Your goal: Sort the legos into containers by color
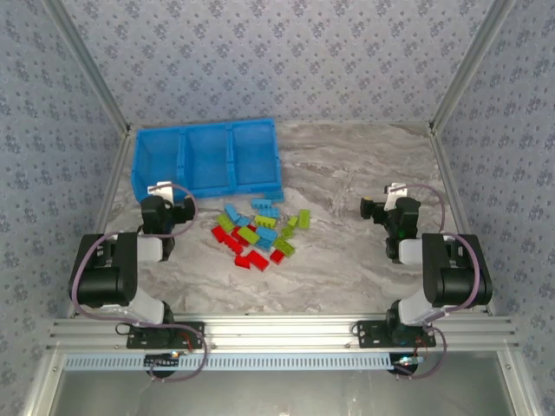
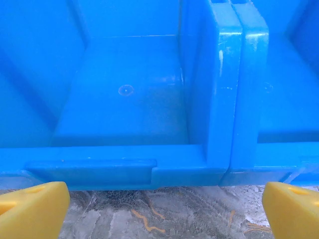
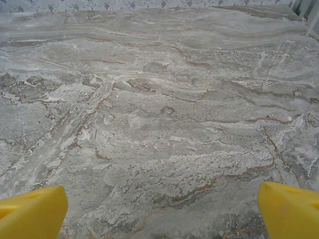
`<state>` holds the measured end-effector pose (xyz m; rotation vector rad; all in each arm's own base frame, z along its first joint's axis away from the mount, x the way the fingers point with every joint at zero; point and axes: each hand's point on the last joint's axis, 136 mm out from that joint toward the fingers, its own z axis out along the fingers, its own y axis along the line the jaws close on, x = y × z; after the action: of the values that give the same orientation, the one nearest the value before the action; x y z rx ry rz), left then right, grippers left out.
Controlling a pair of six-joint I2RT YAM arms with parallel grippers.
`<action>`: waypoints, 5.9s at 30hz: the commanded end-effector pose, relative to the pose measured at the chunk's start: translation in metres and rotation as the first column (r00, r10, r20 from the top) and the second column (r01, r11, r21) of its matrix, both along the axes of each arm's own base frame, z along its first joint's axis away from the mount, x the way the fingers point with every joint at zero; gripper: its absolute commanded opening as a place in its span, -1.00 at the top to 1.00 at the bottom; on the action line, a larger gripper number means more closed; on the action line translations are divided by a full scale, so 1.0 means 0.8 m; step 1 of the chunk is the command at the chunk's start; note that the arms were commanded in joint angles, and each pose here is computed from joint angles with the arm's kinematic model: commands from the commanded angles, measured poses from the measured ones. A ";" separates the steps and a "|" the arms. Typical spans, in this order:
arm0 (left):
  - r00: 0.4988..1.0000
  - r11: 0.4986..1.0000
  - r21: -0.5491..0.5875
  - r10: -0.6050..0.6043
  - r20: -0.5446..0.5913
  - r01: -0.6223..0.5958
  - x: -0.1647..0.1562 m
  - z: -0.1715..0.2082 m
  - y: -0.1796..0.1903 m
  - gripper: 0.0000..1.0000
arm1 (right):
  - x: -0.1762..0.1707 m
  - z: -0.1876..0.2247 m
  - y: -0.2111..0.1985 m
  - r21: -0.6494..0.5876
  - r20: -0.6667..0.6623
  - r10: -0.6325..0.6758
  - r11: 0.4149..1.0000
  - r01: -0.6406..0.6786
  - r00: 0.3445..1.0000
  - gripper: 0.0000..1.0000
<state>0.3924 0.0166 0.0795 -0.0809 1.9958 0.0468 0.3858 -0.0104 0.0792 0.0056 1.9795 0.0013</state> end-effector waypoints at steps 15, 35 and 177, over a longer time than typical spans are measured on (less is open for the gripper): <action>0.999 1.000 0.000 -0.007 0.035 0.007 0.006 0.012 -0.002 -0.99 | 0.005 0.004 -0.006 -0.003 0.004 -0.009 1.000 0.009 1.000 -1.00; 0.949 0.914 -0.388 -0.016 -0.316 -0.114 -0.096 0.100 -0.121 -0.98 | -0.158 0.091 0.104 0.583 -0.376 0.157 0.806 0.102 0.913 -0.97; 0.680 0.989 -0.077 0.030 -0.733 -0.127 -0.047 -0.078 -0.204 0.05 | -0.211 0.153 0.286 0.487 -0.284 0.474 0.820 -0.300 0.834 -0.97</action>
<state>0.3584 -0.1449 0.0251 -0.3070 2.7637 -0.0110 0.2199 0.2210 0.2027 -0.1446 2.3055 0.7799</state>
